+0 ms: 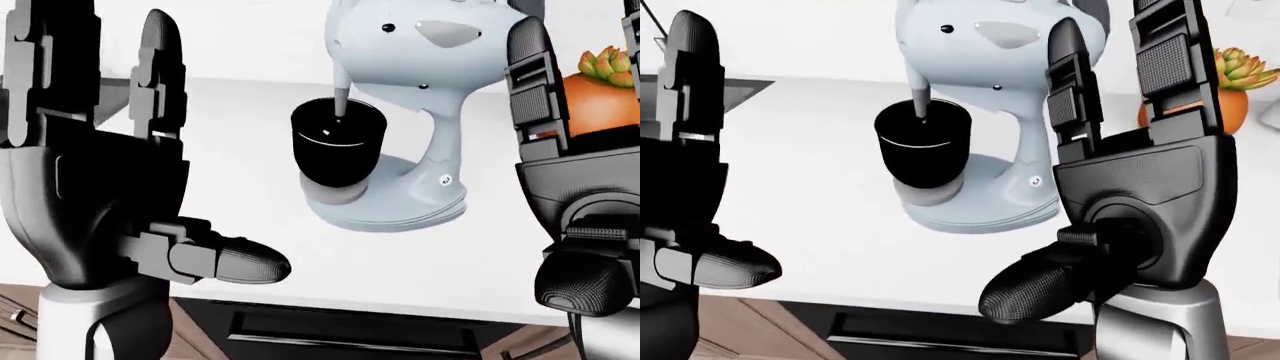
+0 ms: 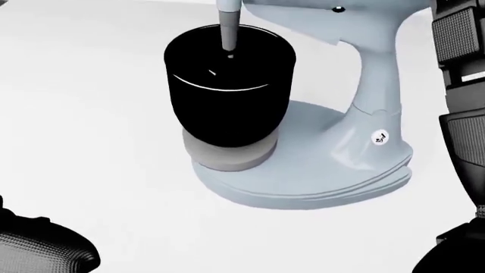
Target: Open the stand mixer head.
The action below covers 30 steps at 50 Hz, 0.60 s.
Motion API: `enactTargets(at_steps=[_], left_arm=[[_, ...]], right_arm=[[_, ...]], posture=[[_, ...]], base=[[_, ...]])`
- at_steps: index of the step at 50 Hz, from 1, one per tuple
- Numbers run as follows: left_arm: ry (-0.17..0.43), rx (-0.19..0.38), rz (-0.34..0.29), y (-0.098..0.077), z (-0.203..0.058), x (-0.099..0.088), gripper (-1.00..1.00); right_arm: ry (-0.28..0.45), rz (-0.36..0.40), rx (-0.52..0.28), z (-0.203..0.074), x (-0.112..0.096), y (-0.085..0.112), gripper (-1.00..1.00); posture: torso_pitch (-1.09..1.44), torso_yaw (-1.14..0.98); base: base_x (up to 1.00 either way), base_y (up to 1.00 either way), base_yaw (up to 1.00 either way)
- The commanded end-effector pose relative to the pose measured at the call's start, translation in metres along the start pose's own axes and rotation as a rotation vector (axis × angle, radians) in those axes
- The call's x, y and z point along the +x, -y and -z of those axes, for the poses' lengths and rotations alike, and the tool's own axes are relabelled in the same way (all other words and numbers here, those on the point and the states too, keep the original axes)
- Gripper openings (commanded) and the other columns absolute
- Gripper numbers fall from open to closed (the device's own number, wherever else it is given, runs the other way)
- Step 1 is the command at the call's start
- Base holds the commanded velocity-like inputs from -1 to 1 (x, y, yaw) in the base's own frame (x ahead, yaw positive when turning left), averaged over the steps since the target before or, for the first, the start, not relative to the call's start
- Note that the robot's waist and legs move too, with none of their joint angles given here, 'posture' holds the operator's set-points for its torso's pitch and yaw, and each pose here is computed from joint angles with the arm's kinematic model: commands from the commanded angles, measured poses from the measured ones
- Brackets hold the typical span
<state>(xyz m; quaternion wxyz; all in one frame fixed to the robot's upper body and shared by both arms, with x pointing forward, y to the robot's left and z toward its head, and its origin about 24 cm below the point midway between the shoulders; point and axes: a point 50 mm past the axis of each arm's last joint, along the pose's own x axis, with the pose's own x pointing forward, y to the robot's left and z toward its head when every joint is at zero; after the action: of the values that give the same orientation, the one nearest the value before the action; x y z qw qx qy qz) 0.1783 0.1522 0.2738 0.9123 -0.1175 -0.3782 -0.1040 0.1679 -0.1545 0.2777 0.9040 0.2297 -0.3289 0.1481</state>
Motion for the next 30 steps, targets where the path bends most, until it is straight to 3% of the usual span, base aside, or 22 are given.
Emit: enactTargets(at_steps=[1, 23, 30], left_arm=[[0.052, 0.003, 0.015, 0.0020, -0.0079, 0.0007, 1.00], [0.051, 0.004, 0.012, 0.0011, -0.0078, 0.0009, 1.00], [0.062, 0.015, 0.001, 0.0002, -0.0084, 0.0012, 1.00]], right_arm=[[0.048, -0.021, -0.006, -0.0074, 0.0006, -0.0026, 1.00], [0.046, -0.020, -0.007, -0.0070, 0.0003, -0.0022, 1.00], [0.015, 0.003, 0.006, -0.0042, -0.0001, -0.0003, 1.00]], posture=[[-0.09, 0.00], [-0.31, 0.00], [-0.38, 0.00]], base=[[0.00, 0.00, 0.00], [0.00, 0.00, 0.00], [0.00, 0.00, 0.00]])
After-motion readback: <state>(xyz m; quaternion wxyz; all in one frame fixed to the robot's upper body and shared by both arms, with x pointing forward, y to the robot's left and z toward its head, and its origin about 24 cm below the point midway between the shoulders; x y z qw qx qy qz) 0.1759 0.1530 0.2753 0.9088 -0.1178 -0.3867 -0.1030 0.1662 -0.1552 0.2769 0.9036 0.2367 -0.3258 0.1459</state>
